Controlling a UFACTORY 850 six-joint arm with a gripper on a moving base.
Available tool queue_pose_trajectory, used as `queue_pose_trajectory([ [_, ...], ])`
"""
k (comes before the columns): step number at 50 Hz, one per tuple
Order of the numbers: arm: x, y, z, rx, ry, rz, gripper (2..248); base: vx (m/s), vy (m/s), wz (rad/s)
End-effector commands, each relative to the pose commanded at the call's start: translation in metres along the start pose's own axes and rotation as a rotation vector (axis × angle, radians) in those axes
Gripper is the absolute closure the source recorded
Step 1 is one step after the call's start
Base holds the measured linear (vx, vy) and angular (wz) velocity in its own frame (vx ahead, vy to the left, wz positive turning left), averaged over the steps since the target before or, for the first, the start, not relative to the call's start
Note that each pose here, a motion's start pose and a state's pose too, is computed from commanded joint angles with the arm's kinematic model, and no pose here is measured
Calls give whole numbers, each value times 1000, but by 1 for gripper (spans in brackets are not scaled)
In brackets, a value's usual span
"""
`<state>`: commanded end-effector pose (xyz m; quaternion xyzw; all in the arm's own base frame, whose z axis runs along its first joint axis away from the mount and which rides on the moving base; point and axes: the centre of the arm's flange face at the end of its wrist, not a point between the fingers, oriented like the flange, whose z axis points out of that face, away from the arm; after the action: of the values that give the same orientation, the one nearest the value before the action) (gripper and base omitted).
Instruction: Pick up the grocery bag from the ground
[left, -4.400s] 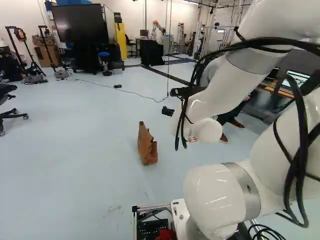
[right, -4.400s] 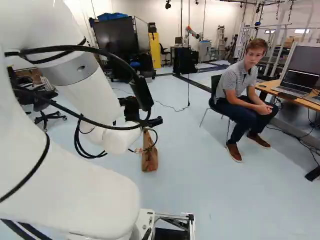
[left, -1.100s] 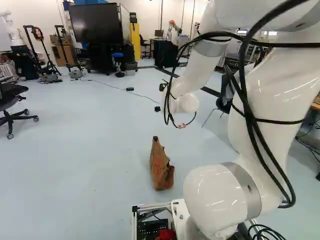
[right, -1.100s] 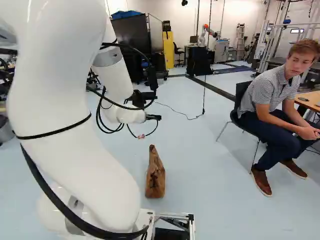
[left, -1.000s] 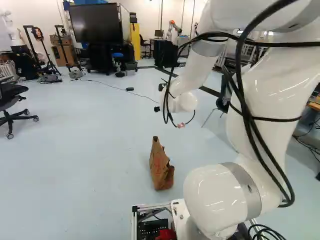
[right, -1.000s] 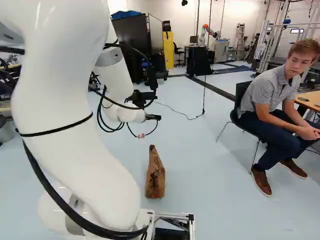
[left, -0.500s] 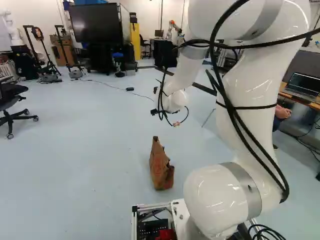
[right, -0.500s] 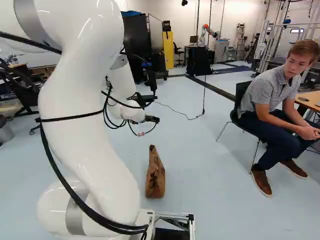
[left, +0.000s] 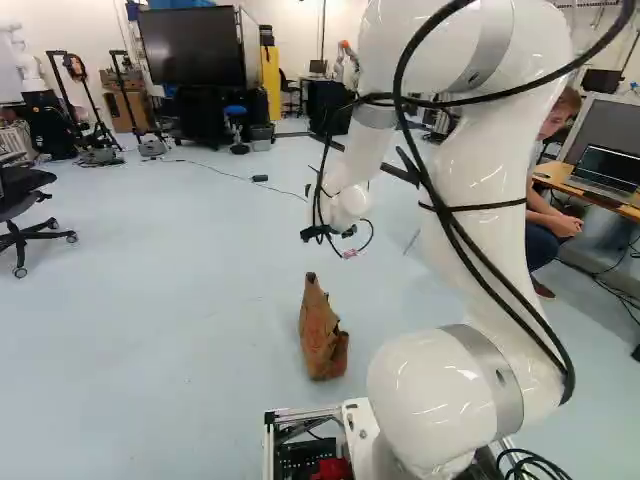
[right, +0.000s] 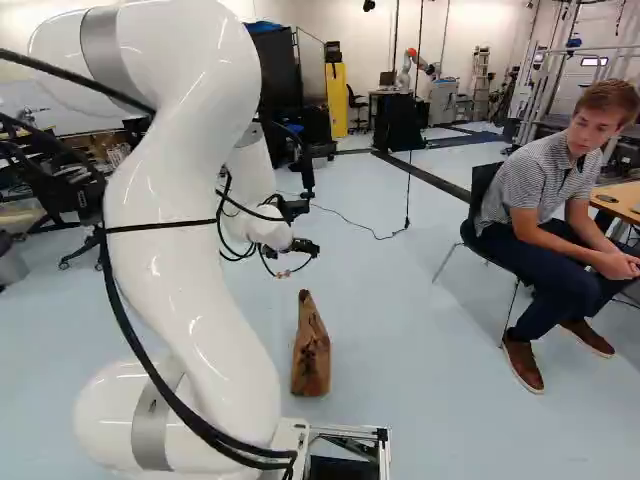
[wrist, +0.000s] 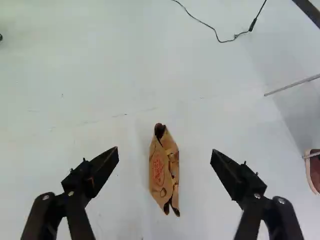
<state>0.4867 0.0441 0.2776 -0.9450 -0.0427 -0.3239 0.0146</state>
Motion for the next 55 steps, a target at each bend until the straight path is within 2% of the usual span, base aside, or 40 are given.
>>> queue_pose_trajectory([
  [12,-7,0,15,0,-39,0,3,0,0,0],
  [55,-31,0,68,0,-119,0,3,0,0,0],
])
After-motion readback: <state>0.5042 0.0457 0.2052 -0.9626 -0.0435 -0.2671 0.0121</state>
